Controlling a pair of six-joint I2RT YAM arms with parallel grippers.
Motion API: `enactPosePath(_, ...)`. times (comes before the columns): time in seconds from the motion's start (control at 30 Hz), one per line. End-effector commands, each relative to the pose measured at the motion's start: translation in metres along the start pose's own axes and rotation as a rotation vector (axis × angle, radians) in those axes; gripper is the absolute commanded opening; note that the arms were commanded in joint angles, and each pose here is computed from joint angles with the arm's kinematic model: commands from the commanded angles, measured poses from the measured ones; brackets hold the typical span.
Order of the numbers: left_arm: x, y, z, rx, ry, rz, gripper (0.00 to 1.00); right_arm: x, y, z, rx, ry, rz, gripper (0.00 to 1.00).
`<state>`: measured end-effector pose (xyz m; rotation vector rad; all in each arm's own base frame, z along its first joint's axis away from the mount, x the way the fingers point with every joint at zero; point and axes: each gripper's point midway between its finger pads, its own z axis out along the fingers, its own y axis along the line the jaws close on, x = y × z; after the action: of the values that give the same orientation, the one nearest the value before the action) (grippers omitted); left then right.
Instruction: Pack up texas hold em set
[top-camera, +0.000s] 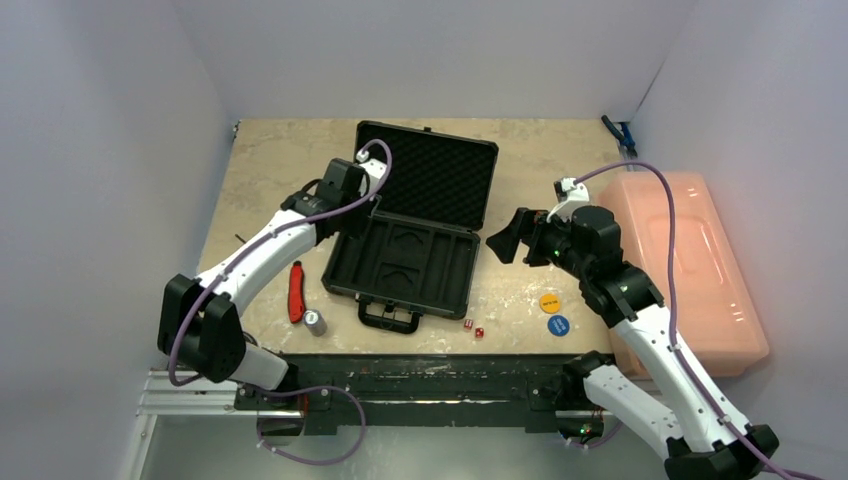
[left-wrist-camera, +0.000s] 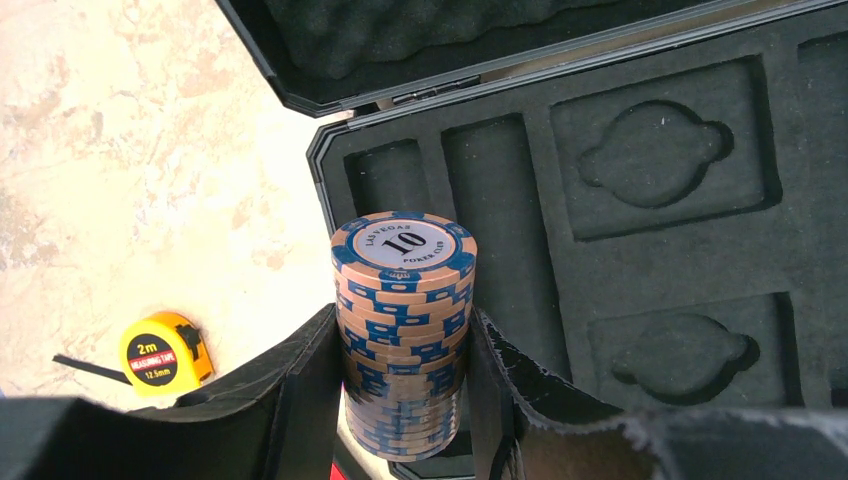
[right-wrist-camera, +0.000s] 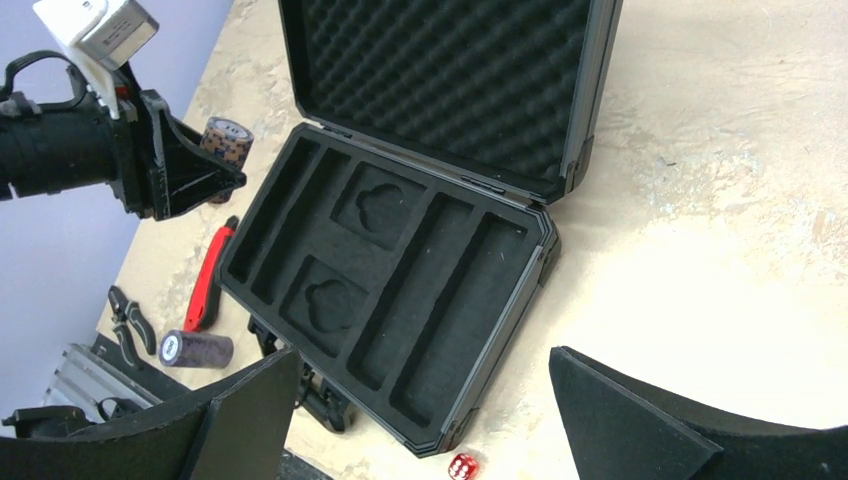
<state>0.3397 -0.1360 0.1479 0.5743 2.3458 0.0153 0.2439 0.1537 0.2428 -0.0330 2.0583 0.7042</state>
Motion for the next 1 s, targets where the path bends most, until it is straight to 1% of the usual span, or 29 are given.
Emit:
enactPosePath(0.0, -0.029, 0.005, -0.003, 0.027, -0.022, -0.006, 0.0, -0.01, 0.001, -0.004, 0.007, -0.033, -0.024, 0.99)
enactPosePath(0.1, -0.023, 0.004, 0.008, 0.034, 0.046, -0.016, 0.0, -0.011, 0.001, -0.006, 0.01, -0.038, -0.026, 0.99)
enactPosePath(0.2, -0.018, 0.011, 0.018, 0.003, 0.079, -0.041, 0.0, -0.011, 0.0, -0.007, 0.015, -0.04, -0.029, 0.99)
enactPosePath(0.33, -0.013, 0.021, 0.026, -0.038, 0.1, -0.1, 0.0, -0.009, -0.002, -0.008, 0.019, -0.039, -0.028, 0.99)
enactPosePath(0.53, -0.011, 0.023, 0.041, -0.064, 0.134, -0.118, 0.0, -0.01, -0.001, -0.008, 0.016, -0.044, -0.028, 0.99)
enactPosePath(0.7, -0.009, 0.023, 0.053, -0.084, 0.157, -0.16, 0.0, -0.01, -0.001, -0.008, 0.016, -0.045, -0.028, 0.99)
enactPosePath(0.97, -0.002, 0.026, 0.062, -0.131, 0.184, -0.195, 0.0, -0.009, -0.002, -0.009, 0.024, -0.042, -0.027, 0.99)
